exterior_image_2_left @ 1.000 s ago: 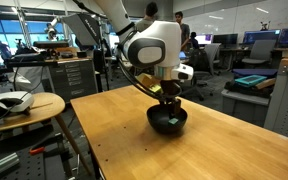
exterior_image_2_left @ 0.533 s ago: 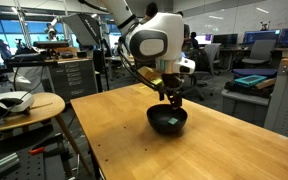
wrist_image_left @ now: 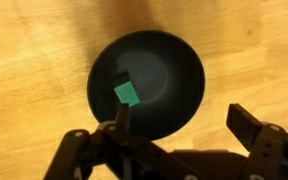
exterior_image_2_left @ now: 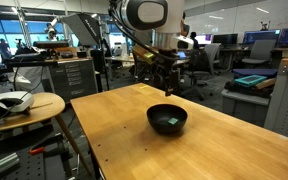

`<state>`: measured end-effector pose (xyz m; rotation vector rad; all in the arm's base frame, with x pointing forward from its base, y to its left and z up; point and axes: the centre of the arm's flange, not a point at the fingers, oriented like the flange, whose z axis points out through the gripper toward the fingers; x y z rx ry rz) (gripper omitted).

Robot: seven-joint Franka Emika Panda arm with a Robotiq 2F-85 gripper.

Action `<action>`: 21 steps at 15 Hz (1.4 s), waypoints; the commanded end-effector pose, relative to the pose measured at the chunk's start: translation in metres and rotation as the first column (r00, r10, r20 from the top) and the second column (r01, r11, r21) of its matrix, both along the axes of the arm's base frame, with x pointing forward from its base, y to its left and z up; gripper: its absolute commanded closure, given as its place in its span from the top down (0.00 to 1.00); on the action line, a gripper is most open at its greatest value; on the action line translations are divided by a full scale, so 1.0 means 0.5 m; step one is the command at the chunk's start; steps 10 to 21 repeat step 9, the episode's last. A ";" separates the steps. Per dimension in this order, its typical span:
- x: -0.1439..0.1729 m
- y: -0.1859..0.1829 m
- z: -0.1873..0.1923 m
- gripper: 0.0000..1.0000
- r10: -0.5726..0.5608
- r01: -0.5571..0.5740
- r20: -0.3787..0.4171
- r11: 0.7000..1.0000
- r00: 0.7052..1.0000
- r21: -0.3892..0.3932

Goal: Put the green block in the black bowl

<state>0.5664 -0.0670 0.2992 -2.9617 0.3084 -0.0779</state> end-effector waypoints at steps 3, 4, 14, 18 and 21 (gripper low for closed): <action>-0.050 0.009 0.098 1.00 0.057 -0.058 -0.019 0.992 0.998 -0.110; -0.019 0.001 0.061 1.00 0.044 -0.044 -0.004 0.996 0.999 -0.075; -0.022 0.001 0.052 1.00 0.046 -0.047 -0.016 0.996 0.999 -0.077; -0.022 0.001 0.052 1.00 0.046 -0.047 -0.016 0.996 0.999 -0.077; -0.022 0.001 0.052 1.00 0.046 -0.047 -0.016 0.996 0.999 -0.077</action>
